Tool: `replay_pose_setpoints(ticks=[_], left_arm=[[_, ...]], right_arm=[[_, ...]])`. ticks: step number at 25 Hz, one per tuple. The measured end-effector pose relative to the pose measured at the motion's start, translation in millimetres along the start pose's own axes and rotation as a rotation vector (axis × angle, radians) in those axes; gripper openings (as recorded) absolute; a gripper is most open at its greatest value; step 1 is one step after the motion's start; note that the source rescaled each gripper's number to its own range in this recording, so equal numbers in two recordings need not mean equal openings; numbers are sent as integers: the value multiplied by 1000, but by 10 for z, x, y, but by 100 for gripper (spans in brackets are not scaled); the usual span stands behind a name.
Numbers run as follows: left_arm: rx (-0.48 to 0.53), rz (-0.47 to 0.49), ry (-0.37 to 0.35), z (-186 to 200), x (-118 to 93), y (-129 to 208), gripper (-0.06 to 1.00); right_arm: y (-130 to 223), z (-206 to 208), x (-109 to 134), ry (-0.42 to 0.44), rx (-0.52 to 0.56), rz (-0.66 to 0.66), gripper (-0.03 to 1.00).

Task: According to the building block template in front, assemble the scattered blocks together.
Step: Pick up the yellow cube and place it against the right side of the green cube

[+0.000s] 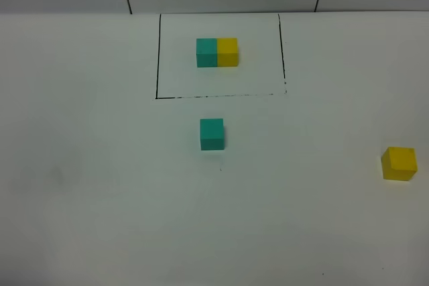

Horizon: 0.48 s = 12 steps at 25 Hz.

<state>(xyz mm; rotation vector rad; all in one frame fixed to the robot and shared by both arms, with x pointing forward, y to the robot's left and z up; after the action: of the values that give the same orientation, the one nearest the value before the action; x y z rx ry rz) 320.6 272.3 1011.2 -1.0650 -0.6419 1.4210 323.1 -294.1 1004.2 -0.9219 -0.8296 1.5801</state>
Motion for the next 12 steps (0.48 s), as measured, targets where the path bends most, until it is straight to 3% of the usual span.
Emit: replay_pose_setpoints(ticks=[12], left_arm=[[-12,22,-43,-3,40,-12,67]], right_arm=[[0,0,0,0,0,0,90]])
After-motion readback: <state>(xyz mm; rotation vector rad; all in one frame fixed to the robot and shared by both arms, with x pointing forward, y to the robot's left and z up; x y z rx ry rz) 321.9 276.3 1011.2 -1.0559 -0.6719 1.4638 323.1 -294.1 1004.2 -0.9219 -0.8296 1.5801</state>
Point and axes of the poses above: a point on each arm's last joint axis where the gripper is mounted, z pointing back along that axis away from the gripper, x along the wrist's bending axis when the last joint is at zero, y = z × x, the point moved 10 cm from there along -z, pointing out along that axis toward the gripper, and after that the axes turned 14 degrees about z, right-handed, at the moved point
